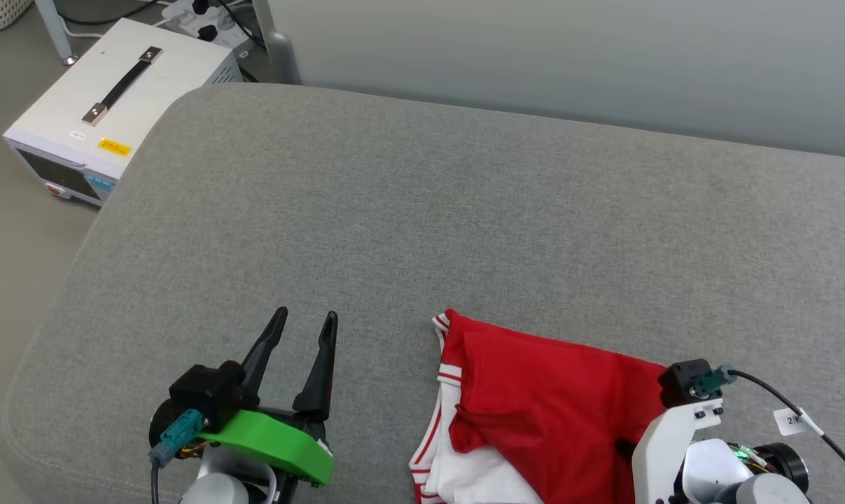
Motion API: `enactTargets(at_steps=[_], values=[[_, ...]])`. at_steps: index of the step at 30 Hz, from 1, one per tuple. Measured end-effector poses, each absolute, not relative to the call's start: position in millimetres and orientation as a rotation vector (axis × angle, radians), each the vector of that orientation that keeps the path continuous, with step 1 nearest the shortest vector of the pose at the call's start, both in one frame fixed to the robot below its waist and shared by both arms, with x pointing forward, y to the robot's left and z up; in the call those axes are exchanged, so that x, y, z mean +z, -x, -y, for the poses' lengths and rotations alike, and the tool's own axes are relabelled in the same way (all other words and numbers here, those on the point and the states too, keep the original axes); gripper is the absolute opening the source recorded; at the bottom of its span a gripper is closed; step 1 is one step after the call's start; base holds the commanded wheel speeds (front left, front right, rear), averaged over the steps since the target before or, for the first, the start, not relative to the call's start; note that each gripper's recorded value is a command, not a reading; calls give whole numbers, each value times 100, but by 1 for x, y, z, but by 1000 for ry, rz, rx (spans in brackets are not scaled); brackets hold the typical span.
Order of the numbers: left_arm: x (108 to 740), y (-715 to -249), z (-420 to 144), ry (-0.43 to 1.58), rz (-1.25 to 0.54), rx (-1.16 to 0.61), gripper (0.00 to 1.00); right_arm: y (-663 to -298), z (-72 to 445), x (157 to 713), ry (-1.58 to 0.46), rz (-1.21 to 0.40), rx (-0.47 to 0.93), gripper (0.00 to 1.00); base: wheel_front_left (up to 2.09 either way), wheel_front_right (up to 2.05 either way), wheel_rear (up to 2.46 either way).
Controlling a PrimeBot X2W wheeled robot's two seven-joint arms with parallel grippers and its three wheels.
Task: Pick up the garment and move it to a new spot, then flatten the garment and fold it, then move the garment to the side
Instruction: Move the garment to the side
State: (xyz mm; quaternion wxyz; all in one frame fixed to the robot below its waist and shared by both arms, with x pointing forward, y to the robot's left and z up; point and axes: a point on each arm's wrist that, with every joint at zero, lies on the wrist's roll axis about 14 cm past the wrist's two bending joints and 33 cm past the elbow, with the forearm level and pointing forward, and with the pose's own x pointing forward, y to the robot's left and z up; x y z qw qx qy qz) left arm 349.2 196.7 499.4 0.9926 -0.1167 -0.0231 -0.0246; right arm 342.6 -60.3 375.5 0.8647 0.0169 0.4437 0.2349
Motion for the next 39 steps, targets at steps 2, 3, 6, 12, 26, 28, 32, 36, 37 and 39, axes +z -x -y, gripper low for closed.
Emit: enactTargets(at_steps=[2,3,6,12,26,28,32,36,37,39], values=[[502,-349,-194,233,55,-60,100,-346,64,384,14,-891,501,0,0,0,0],[503,-349,-193,232,58,-65,100,-347,67,387,32,-878,503,0,0,0,0],[507,-350,-187,230,66,-91,100,-350,82,401,120,-823,502,0,0,0,0],[511,-354,-161,237,73,-173,100,-355,120,433,300,-748,475,0,0,0,0],[530,-393,-68,263,112,-461,100,-367,262,486,605,-736,223,0,0,0,0],[532,-403,-55,267,119,-504,100,-371,281,485,615,-747,190,0,0,0,0],[523,-419,-31,268,99,-585,100,-371,330,470,649,-823,104,0,0,0,0],[511,-436,-19,260,86,-637,100,-370,382,460,669,-889,-6,0,0,0,0],[508,-441,-17,262,85,-646,100,-369,395,457,669,-908,-37,0,0,0,0],[505,-449,-13,262,89,-666,100,-366,416,452,681,-932,-80,0,0,0,0]])
